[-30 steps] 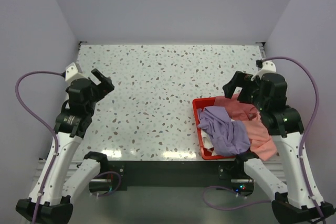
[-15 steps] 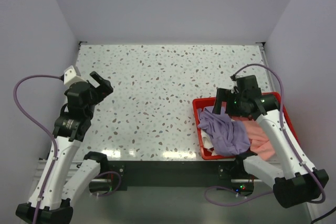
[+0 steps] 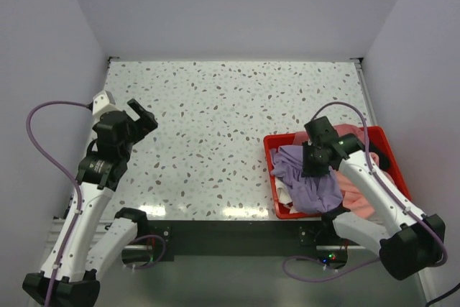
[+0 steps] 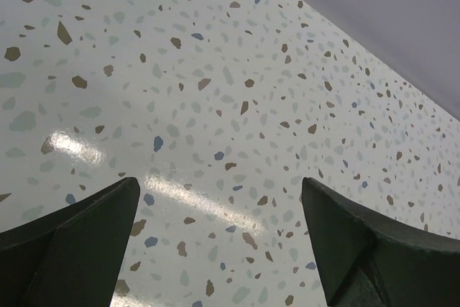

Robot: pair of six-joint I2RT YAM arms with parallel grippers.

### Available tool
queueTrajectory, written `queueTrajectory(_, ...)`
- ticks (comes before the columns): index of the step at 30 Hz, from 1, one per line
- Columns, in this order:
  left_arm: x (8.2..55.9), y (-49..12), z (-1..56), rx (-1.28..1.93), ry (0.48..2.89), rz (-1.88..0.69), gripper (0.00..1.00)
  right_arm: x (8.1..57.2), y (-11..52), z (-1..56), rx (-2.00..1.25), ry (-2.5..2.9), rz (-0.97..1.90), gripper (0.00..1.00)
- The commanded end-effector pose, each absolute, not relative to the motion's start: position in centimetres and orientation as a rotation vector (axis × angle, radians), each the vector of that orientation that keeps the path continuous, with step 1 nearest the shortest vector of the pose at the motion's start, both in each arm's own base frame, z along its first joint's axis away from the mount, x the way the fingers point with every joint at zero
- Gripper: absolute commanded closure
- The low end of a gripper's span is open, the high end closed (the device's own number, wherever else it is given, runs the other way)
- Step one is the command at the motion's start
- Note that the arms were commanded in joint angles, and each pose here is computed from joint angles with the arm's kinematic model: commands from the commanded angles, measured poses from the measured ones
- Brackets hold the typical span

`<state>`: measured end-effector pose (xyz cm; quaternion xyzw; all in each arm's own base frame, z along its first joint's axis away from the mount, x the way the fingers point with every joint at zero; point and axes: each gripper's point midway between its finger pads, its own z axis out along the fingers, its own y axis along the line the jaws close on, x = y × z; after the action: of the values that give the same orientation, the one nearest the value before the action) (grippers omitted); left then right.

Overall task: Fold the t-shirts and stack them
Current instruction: Grab the tshirt from the pile, then move the tshirt to the center of the board

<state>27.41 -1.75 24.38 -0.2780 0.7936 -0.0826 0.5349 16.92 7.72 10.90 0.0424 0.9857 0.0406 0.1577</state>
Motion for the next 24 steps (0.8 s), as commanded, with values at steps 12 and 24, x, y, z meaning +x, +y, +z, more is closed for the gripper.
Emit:
queueTrajectory(12,27.6,-2.0,25.5,-0.652,1.847,-0.238,0.00,21.9,7.3,24.5,0.132,2.377,0.173,1.00)
queueTrajectory(24,27.9,-3.3,25.5,-0.611,1.881,-0.300,0.00,25.4,9.0,44.2,0.076,1.856,0.377,1.00)
